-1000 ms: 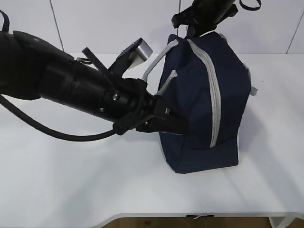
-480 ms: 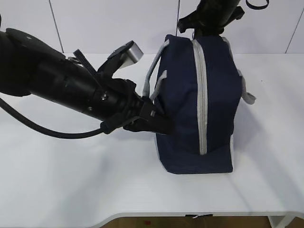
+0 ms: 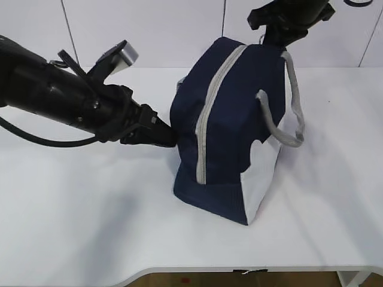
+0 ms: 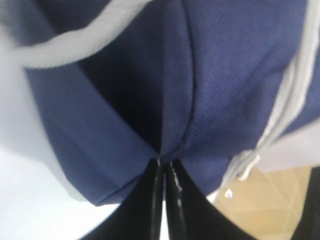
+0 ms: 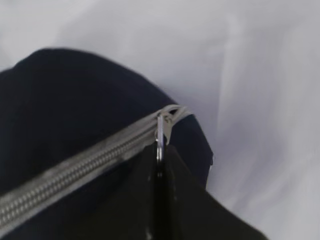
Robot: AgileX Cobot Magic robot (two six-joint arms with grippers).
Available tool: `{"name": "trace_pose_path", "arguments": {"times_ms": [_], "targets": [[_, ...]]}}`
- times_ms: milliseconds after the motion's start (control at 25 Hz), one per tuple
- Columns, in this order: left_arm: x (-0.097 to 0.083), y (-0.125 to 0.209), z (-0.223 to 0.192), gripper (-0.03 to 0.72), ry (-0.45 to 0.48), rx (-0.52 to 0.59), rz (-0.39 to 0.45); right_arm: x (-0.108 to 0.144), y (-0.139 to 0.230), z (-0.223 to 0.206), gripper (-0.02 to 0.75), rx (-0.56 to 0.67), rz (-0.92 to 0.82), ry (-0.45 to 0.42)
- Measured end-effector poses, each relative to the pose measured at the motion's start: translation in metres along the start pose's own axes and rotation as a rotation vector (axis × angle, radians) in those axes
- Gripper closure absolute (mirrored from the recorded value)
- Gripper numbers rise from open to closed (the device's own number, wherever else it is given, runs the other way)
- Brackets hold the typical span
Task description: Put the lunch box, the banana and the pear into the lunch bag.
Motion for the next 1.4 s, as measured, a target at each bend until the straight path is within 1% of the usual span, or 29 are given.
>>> {"name": "trace_pose_path", "arguments": {"times_ms": [160,440,720,840,1040,1120,1280,1400], "targets": [[0.014,-0.008,0.007,0.697,-0.037,-0.025,0.006,-0.005,0.028,0.008,0.731,0.06,0.002,-0.013],[0.035,-0.022,0.013,0.697,-0.143,-0.066,-0.012,0.015,0.084,0.022,0.731,0.156,-0.01,-0.127],[0.052,-0.028,0.016,0.697,-0.228,-0.097,0.001,0.033,0.132,0.041,0.731,0.15,-0.067,-0.219],[0.057,-0.029,0.018,0.697,-0.258,-0.107,0.006,0.046,0.148,0.048,0.731,0.134,-0.108,-0.29],[0.063,-0.031,0.02,0.697,-0.288,-0.118,0.012,0.074,0.158,0.061,0.731,0.097,-0.147,-0.457],[0.065,-0.032,0.021,0.697,-0.298,-0.123,0.015,0.08,0.16,0.064,0.731,0.095,-0.153,-0.494],[0.068,-0.033,0.022,0.697,-0.316,-0.129,0.019,0.081,0.161,0.072,0.731,0.07,-0.135,-0.497],[0.068,-0.033,0.022,0.697,-0.316,-0.129,0.019,0.077,0.161,0.076,0.731,0.052,-0.136,-0.469]]}}
Point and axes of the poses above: a point on each arm's last joint axis where the gripper is mounted, z pointing back along that axis away from the gripper, x along the wrist's bending axis when the last joint is at zero, y = z × x, the point moved 10 cm from there along -z, pointing out along that axis toward the gripper, and after that the axes turned 14 degrees about -z, right-handed, at the moved point
